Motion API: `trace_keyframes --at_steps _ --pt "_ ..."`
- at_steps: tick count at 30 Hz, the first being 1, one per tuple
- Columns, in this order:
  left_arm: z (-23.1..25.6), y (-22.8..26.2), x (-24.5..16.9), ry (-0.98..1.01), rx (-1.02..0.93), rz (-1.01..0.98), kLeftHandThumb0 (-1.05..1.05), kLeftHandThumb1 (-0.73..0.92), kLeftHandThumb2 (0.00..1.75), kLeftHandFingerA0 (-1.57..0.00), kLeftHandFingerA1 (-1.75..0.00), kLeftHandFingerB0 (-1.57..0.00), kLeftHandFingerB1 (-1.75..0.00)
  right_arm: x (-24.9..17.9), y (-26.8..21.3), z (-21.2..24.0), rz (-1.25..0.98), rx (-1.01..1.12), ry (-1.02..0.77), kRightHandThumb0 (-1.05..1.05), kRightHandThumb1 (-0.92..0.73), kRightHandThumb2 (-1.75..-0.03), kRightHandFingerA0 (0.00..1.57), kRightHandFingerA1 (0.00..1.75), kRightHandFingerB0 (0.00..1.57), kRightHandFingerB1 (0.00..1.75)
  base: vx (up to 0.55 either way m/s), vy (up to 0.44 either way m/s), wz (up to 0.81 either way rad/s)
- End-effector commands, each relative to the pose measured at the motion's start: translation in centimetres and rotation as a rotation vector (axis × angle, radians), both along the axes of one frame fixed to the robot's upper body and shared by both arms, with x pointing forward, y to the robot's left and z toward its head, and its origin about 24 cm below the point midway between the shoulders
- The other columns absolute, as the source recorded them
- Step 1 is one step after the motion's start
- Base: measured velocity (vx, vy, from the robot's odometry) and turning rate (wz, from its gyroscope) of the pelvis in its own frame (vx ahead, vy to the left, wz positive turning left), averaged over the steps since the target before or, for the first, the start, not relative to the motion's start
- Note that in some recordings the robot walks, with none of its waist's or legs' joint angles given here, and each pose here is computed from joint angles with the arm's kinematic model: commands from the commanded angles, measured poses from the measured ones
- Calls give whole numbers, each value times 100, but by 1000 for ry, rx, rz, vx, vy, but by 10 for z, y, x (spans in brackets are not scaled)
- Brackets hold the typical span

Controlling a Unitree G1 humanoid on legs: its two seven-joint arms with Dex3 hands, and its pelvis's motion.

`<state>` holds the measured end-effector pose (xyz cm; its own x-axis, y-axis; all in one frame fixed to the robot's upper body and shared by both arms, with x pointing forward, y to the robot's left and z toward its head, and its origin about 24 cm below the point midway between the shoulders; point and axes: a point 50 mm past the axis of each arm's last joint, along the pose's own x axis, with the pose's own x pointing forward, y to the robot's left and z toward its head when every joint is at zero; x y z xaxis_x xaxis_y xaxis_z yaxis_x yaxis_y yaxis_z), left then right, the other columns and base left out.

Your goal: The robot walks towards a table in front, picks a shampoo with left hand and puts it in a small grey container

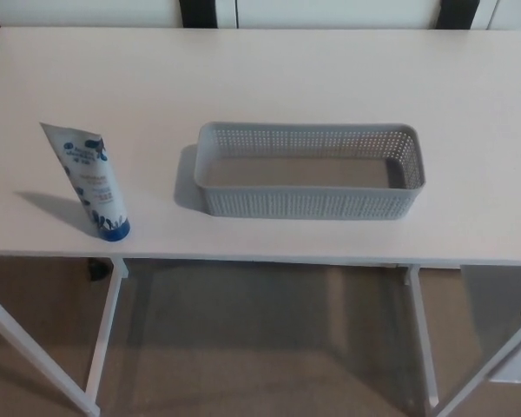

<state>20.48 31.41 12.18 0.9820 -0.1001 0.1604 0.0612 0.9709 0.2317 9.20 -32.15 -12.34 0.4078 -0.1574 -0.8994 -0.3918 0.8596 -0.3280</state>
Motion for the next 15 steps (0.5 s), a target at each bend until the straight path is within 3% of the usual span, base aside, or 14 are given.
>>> trace_keyframes --at_steps 1,4,8,9,10,15 --pt "-11 6 24 114 -21 37 -46 45 72 0 -14 0 -5 -4 -8 4 14 -16 2 -30 -76 -62 52 44 41 38 0 0 0" --pt "-15 5 35 147 -28 69 -33 44 70 0 -16 0 -8 -4 -8 4 9 -17 7 -31 -76 -62 51 45 39 37 0 0 0" --pt "-18 4 44 165 -31 78 -32 45 70 0 -15 0 -7 -4 -8 3 6 -19 6 -30 -76 -62 52 44 39 37 0 0 0" --pt "-22 3 49 178 -6 92 -36 47 60 0 -17 0 -9 -4 -8 3 11 -19 11 -30 -76 -62 51 43 40 37 0 0 0" --pt "-24 4 51 181 10 96 -48 32 69 0 -24 0 -14 -3 -7 4 16 -17 7 -30 -77 -62 51 44 40 37 0 0 0" --pt "-36 5 60 230 37 108 -57 36 70 0 -19 0 -8 -3 -8 4 -4 -13 9 -30 -77 -62 51 43 40 37 0 0 0"
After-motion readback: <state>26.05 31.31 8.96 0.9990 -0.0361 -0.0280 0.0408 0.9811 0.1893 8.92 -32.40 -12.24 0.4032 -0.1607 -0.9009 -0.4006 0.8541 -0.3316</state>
